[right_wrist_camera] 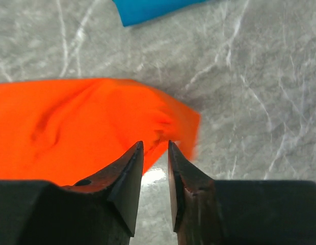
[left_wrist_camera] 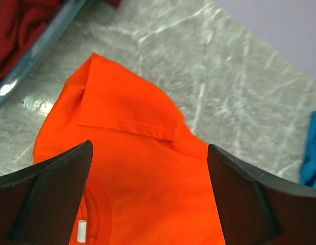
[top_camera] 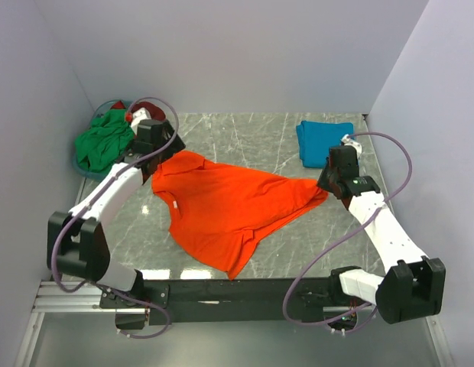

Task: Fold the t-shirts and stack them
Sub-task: Flatten the tshirt out

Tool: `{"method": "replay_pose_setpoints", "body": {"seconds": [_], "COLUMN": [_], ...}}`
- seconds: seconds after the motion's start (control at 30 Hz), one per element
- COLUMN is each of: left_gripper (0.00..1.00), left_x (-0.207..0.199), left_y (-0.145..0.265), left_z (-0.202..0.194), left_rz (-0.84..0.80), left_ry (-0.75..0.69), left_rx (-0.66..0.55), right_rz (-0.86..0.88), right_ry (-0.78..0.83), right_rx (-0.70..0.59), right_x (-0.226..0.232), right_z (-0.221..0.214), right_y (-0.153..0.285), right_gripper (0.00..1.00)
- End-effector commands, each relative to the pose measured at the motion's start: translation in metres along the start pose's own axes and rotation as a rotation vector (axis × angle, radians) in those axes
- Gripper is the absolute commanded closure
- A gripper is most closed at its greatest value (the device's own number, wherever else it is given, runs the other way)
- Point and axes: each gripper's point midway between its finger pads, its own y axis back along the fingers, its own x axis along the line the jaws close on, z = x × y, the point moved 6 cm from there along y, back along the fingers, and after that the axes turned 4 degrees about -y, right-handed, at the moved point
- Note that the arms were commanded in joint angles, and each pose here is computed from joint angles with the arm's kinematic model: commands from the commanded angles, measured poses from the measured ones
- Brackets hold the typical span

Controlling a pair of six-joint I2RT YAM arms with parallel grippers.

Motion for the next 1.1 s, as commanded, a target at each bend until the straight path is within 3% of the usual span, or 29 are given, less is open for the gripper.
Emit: {"method": "replay_pose_setpoints", "body": {"seconds": [0.0, 0.17, 0.2, 0.33, 0.4, 0.53, 0.73, 1.07], "left_gripper": [0.00, 0.01, 0.00, 0.01, 0.01, 0.01, 0.01, 0.01], "left_x": [-0.010, -0.027, -0.027, -0.049, -0.044, -0.040, -0.067, -0.073], "left_y": [0.034, 0.087, 0.091, 0.138, 0.140, 0.146, 0.181, 0.220], "left_z": [0.026, 0.010, -0.003, -0.045, -0.068, -0.118, -0.168, -0.238], "left_rz": [-0.062, -0.260, -0.272, -0.637, -0.623, -0.563, -0.738, -0.584], "left_ry": [0.030, 0.004, -0.009, -0.117, -0.050, -0.069, -0.101, -0.190], "left_rx": [-0.099, -0.094, -0.081, 0.037, 0.110, 0.300, 0.495, 0.497], "right_rz": [0.060, 0.018, 0.008, -0.013, -0.001, 0.037, 0.061, 0.115], "right_ry": [-0.046, -0.069, -0.073, -0.106, -0.111, -0.111, -0.111, -0.112], "right_rx": [-0.114, -0.129, -0.128, -0.149, -0.147, -0.150, -0.143, -0.175], "right_x": [0.010, 0.001, -0.001, -0.008, -0.009, -0.011, -0.013, -0.012], "right_z": [0.028, 0.028, 0.028, 0.026, 0.022, 0.016, 0.007, 0.006], "right_y": [0.014, 0.017, 0.018, 0.024, 0.025, 0.030, 0.033, 0.043], "right_gripper": [0.65, 0.52, 0.42, 0.23, 0.22, 0.22, 0.22, 0.22]}}
